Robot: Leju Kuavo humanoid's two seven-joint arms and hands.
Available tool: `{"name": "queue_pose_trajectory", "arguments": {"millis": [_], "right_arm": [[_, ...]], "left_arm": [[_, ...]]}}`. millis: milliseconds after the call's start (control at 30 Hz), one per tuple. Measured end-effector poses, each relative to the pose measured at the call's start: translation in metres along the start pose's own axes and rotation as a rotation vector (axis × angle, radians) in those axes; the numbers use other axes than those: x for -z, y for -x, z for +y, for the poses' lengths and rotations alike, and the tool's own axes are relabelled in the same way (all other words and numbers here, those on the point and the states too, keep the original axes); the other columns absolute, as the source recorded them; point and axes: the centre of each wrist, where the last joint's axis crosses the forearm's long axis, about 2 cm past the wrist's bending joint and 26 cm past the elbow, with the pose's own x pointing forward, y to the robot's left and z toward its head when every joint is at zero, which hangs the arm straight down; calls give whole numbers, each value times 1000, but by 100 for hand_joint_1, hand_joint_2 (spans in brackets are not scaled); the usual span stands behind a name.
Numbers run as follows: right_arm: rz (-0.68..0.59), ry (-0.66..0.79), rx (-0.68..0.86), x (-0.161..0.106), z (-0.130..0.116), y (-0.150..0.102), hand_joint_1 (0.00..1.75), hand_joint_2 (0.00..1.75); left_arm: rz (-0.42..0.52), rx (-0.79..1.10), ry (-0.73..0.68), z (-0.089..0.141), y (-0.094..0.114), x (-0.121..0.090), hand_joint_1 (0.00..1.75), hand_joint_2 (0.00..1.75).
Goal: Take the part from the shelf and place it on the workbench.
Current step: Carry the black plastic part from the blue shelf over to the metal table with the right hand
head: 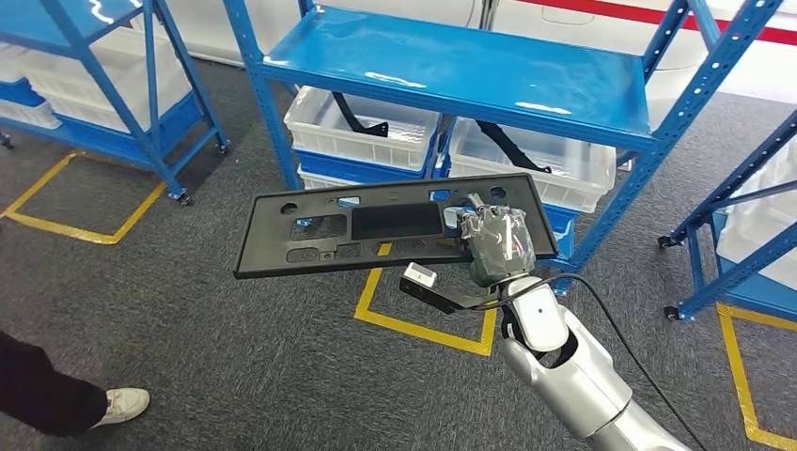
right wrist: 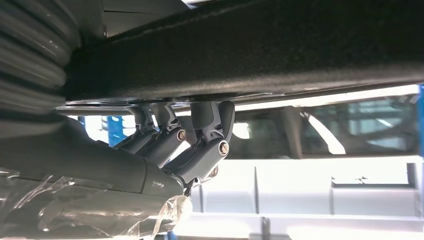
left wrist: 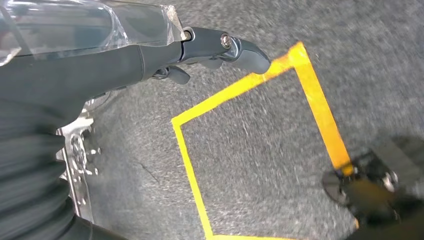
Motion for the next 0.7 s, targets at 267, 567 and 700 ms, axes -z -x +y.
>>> {"name": "queue_pose_trajectory", "arguments": {"millis": [267, 567, 700], "right_arm": [[11, -15, 3, -5, 3, 1, 175, 175], [29, -17, 8, -7, 2, 1, 175, 175], [35, -30, 19, -12, 6, 0, 175, 175]], "left_arm": [[1, 15, 4, -1, 0, 0, 0, 175], [12, 38, 7, -1, 5, 0, 0, 175], [17, 39, 2, 1, 6, 0, 0, 175]]}}
